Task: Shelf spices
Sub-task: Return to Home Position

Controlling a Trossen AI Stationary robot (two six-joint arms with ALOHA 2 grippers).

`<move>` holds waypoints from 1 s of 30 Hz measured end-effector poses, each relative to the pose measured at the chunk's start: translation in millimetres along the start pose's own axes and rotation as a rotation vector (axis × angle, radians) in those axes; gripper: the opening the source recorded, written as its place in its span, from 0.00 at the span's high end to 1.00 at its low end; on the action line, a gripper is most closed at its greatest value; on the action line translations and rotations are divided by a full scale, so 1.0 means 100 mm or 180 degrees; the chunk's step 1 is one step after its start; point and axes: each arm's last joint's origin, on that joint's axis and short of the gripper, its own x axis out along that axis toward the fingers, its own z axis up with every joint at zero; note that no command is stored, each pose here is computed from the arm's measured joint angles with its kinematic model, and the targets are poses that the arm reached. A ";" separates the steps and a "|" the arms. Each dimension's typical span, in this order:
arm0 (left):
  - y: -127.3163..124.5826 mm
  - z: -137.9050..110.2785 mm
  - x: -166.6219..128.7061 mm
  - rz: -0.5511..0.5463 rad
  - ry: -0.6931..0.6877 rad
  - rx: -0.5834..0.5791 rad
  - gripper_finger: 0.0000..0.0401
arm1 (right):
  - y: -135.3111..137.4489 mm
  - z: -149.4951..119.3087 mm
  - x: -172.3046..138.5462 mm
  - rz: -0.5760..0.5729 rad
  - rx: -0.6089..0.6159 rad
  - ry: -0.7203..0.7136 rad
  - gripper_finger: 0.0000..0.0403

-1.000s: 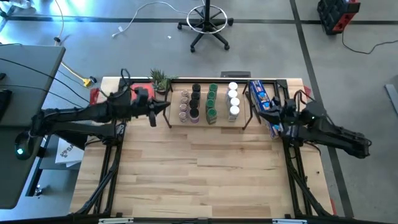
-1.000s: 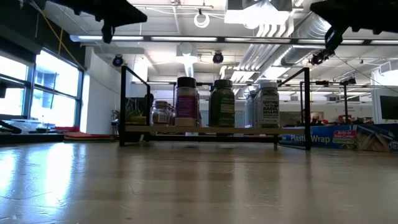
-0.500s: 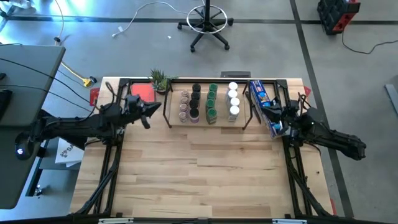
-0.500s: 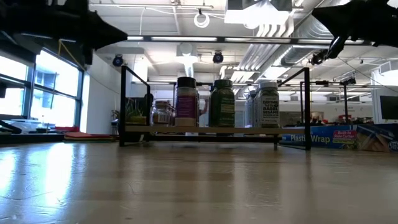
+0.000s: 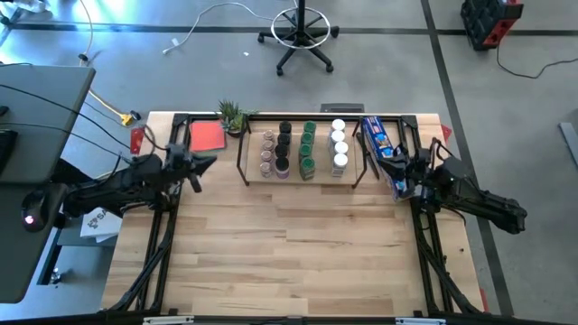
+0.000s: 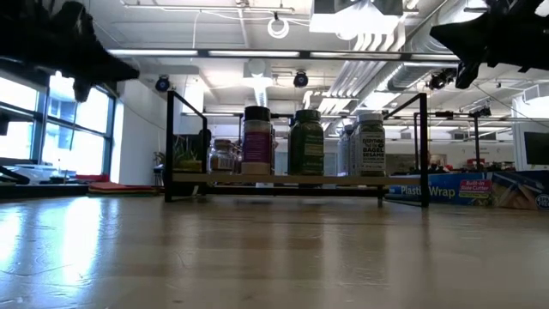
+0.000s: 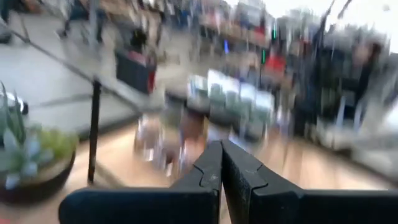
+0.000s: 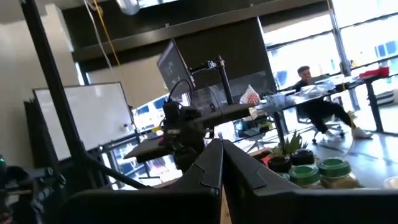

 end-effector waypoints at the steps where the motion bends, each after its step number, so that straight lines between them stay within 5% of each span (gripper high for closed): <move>1: 0.01 -0.05 -0.01 -0.0022 0.0157 0.0097 1.00 | 0.00 0.00 0.00 0.0001 -0.0050 0.0004 1.00; 8: 0.05 -0.22 -0.04 -0.0148 0.0787 0.0316 1.00 | -0.03 -0.09 0.00 -0.0056 -0.0273 0.0208 1.00; 13: 0.05 -0.21 -0.04 -0.0177 0.0729 0.0652 1.00 | -0.11 -0.31 -0.01 -0.0117 0.0002 0.0359 1.00; 22: 0.05 -0.47 0.16 -0.0558 -0.0035 0.0259 1.00 | -0.12 -0.34 -0.01 -0.0196 0.0111 0.0447 1.00; 30: 0.06 -0.52 0.20 -0.0466 0.0024 0.0582 1.00 | -0.17 -0.45 -0.03 -0.0512 0.0443 0.0733 1.00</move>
